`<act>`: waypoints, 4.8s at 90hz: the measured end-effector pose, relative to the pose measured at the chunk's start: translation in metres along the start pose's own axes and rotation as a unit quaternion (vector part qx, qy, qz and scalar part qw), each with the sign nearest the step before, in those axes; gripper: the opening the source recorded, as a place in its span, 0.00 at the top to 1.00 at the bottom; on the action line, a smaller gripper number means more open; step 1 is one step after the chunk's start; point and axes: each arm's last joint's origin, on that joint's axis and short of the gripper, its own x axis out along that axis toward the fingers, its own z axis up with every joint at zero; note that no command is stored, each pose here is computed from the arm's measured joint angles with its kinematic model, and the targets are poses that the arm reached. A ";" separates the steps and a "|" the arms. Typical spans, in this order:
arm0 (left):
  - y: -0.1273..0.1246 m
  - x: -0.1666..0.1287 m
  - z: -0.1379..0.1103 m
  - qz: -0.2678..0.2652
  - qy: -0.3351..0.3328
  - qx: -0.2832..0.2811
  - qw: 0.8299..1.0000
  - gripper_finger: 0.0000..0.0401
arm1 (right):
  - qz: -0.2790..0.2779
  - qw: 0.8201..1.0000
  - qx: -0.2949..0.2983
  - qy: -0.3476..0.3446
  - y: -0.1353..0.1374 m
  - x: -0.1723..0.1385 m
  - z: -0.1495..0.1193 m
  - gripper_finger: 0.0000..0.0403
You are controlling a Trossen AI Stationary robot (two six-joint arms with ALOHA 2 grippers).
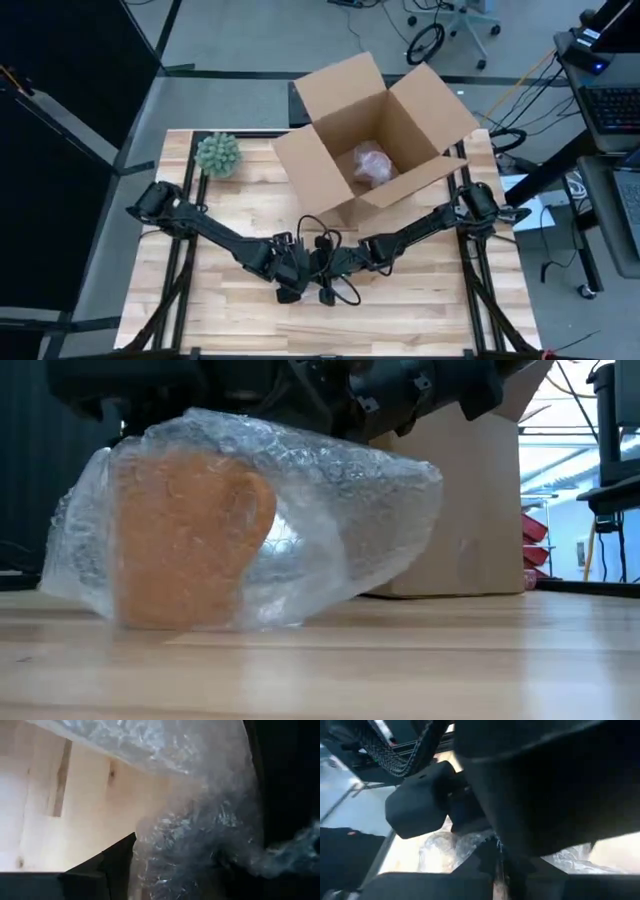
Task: Wrap mug
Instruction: Wrap the orange mug with bubble wrap
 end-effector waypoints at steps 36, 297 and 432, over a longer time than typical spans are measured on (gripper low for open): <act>-0.006 -0.002 0.000 -0.008 -0.020 0.008 1.000 0.43 | 0.002 0.995 -0.094 0.039 0.012 -0.039 0.021 0.69; 0.007 -0.035 0.010 -0.017 -0.055 0.089 0.994 0.43 | -0.185 0.975 -0.102 0.063 0.047 -0.012 0.008 0.62; 0.026 -0.112 0.001 -0.041 -0.143 0.107 0.983 0.43 | -0.181 0.980 -0.064 0.055 0.046 -0.012 0.008 0.61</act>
